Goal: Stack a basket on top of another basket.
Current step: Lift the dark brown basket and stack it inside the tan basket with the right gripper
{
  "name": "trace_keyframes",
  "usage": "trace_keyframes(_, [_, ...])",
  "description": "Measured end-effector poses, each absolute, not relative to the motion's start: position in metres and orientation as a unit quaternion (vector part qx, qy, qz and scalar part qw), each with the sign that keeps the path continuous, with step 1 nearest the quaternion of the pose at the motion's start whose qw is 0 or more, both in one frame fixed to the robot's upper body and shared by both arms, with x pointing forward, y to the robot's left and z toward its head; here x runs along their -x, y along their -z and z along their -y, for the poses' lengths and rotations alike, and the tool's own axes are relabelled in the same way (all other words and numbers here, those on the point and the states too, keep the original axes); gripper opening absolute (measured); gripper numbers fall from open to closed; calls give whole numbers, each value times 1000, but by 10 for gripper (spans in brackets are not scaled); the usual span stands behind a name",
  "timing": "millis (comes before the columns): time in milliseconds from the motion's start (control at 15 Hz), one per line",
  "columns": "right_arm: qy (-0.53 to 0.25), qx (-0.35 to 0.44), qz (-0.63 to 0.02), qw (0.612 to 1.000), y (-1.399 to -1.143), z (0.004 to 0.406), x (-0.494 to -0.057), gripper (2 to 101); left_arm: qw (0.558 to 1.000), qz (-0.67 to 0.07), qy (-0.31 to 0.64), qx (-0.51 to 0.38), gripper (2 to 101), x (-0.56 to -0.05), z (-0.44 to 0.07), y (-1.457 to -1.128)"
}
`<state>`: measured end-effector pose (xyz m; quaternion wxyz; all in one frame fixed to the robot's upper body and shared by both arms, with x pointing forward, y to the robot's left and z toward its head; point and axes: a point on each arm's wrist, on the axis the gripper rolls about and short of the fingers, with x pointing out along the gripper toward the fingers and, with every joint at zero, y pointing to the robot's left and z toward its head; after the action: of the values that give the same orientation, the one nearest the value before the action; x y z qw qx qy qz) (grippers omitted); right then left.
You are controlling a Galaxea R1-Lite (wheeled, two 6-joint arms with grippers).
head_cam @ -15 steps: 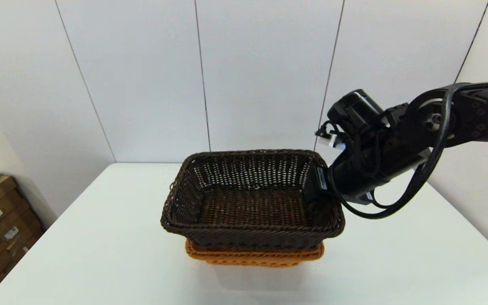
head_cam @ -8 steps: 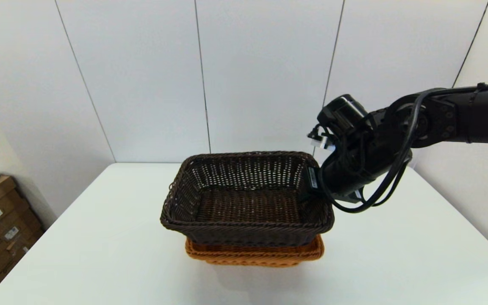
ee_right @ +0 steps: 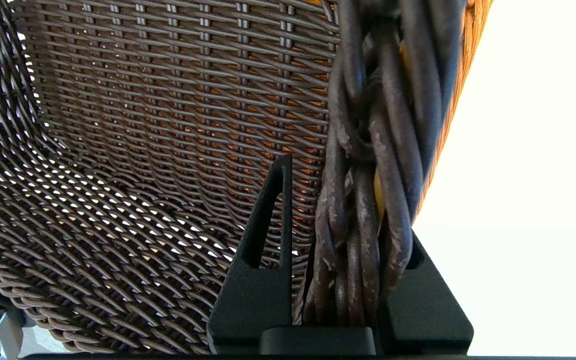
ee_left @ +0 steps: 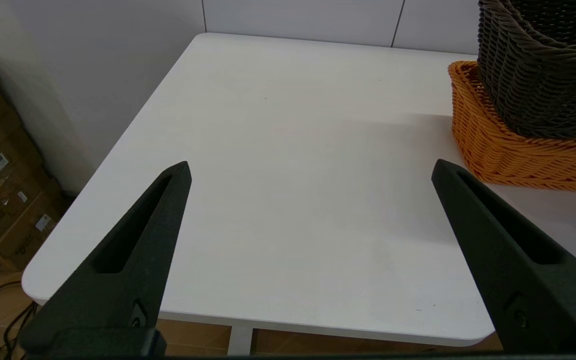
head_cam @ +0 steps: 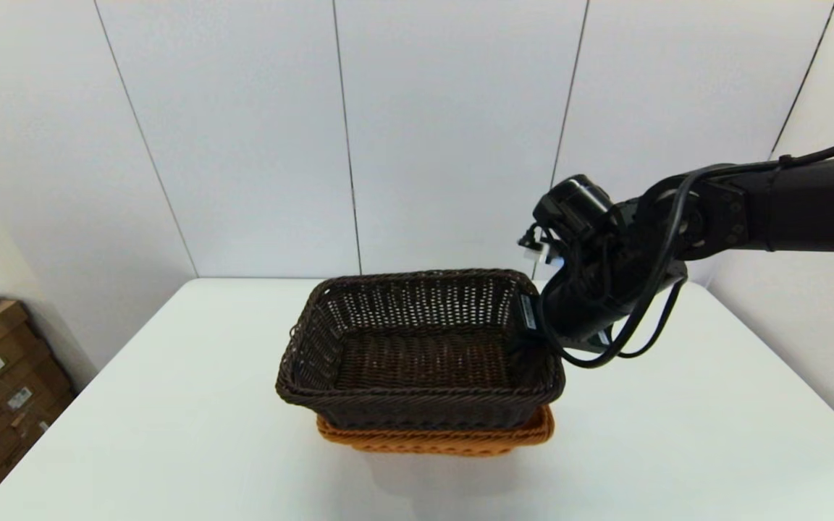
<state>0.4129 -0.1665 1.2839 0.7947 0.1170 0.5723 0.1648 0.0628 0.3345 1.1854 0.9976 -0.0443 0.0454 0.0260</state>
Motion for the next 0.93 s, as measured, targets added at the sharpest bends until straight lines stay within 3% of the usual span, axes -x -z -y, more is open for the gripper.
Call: trace_keyframes(933, [-170, -131, -571, 793, -1267, 178, -426, 226, 998, -45, -26, 44, 978, -63, -335, -1185])
